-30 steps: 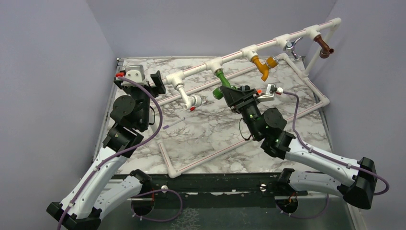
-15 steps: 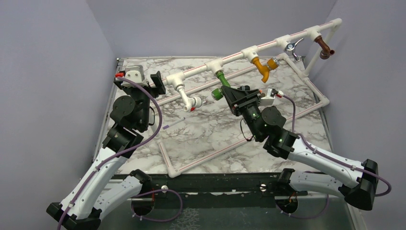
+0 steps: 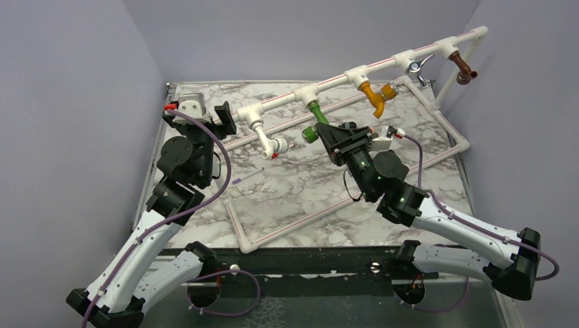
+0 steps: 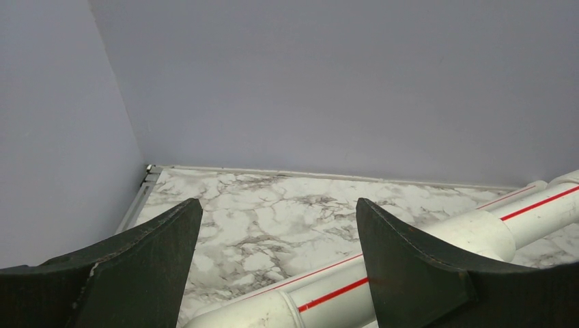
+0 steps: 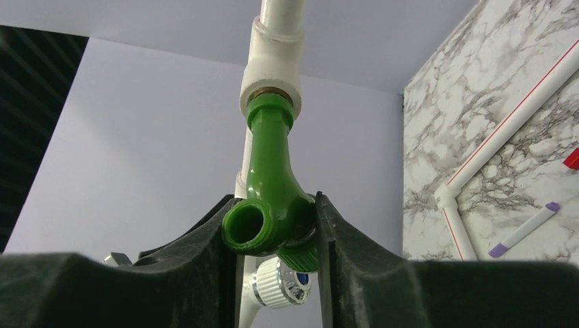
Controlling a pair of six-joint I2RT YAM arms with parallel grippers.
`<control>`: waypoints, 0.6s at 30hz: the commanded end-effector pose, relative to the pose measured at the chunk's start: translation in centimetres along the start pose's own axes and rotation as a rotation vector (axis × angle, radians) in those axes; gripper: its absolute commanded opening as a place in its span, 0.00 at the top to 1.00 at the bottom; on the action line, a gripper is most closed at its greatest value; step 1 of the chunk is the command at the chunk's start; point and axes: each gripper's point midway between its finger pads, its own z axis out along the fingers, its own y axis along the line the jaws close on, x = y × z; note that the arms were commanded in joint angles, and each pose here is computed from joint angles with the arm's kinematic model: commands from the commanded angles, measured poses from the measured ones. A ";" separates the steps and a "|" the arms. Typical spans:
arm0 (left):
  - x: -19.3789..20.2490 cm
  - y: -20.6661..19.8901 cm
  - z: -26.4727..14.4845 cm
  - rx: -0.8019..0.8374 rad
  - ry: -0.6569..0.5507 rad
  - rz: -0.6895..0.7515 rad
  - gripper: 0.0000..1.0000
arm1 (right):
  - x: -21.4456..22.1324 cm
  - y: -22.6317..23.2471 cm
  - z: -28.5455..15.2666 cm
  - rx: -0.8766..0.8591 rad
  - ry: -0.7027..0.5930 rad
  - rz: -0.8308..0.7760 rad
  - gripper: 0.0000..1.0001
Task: Install the water faucets
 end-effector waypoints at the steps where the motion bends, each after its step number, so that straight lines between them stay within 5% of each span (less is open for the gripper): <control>1: 3.5 -0.5 -0.1 0.031 0.107 0.066 0.16 | -2.4 3.5 -0.2 -0.074 -0.065 0.189 0.55; 7: 3.6 -0.6 -0.1 0.032 0.111 0.069 0.16 | -2.7 3.5 -0.6 -0.082 -0.066 0.127 0.31; 18: 3.8 -0.5 0.0 0.025 0.116 0.079 0.16 | -3.2 3.8 -1.8 -0.110 -0.052 -0.157 0.27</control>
